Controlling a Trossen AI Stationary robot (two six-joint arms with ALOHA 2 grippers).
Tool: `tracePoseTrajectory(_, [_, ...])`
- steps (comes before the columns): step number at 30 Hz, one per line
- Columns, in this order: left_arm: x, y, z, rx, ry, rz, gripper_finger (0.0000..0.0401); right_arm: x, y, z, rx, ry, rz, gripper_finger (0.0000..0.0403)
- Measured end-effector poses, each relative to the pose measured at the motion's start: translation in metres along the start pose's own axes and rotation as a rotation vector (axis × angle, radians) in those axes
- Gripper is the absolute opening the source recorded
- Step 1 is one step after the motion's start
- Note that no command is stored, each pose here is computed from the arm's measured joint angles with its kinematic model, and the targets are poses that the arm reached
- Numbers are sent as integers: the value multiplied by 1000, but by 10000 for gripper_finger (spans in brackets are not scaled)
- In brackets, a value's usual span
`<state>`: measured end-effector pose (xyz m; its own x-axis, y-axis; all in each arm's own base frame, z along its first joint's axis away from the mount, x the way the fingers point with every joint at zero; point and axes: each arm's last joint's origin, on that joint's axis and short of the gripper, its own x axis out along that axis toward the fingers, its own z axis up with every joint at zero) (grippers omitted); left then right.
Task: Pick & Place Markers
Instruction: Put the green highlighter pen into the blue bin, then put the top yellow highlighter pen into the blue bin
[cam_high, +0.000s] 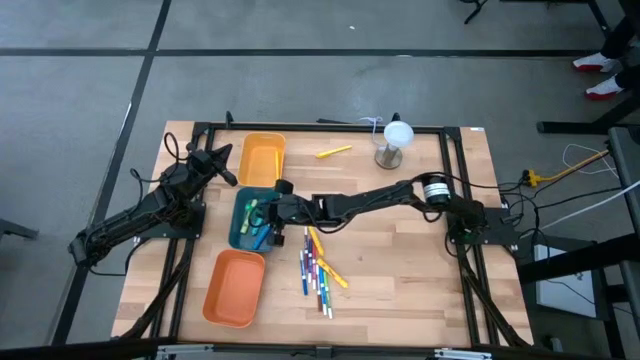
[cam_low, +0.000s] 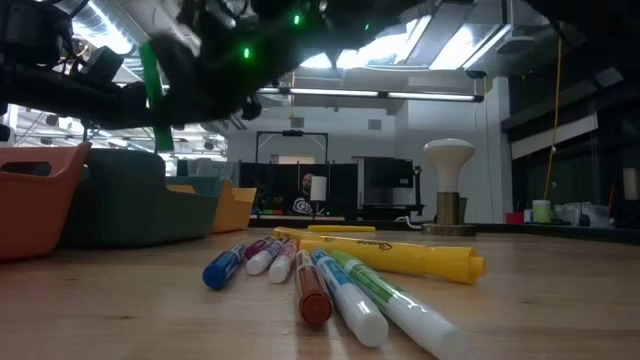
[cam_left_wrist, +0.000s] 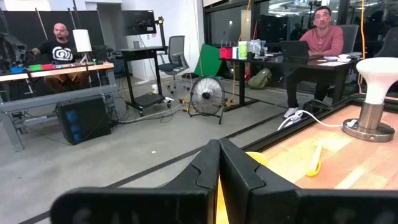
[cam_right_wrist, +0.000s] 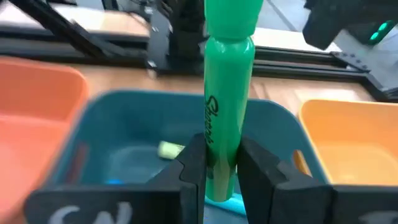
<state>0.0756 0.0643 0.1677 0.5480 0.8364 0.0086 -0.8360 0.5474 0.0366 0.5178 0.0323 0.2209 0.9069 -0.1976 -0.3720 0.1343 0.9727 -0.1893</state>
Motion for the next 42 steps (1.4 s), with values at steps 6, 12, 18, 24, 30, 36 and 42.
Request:
tracePoseTrajectory(6, [0,0,0,0,0,0,10,7,-7,-8,-126,15,-15,67])
tracePoseTrajectory(12, [0,0,0,0,0,0,7,8,-10,-7,-304,10,-19,67])
tracePoseTrajectory(18, [0,0,0,0,0,0,8,8,-10,-7,-404,10,-16,85])
tracePoseTrajectory(24, [0,0,0,0,0,0,9,8,-9,-7,-403,7,-9,106])
tracePoseTrajectory(30, [0,0,0,0,0,0,7,9,-13,-7,-401,10,-15,124])
tracePoseTrajectory(36, [0,0,0,0,0,0,11,9,-13,-7,-399,10,-15,154])
tracePoseTrajectory(42, [0,0,0,0,0,0,6,9,-12,-7,-378,9,-14,190])
